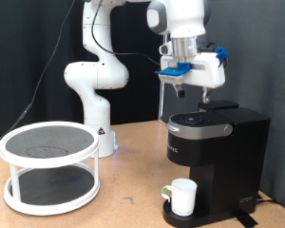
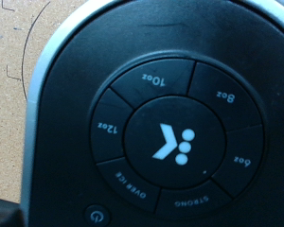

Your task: Make a cup of coffee with the keurig machine

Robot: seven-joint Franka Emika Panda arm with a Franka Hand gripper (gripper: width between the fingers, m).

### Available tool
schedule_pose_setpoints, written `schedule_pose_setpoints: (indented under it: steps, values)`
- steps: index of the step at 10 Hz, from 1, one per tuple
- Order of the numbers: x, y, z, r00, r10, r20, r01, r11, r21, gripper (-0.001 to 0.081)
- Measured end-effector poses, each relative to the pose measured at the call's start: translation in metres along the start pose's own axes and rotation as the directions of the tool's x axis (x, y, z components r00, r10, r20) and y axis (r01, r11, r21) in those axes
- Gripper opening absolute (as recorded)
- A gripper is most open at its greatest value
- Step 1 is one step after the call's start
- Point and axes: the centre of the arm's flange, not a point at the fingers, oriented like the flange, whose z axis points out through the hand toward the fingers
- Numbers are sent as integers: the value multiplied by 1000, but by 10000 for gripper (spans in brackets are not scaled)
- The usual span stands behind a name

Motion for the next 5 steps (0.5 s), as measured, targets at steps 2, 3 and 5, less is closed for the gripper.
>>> schedule_pose_setpoints:
  steps: [2,3,5]
  values:
    - [2,2,9,1000,-6,2,6,1000,2,532]
    - [2,3,11,1000,-7,2,7,1000,-1,348]
    - [3,2,17,1000,-11,0,11,1000,-9,212]
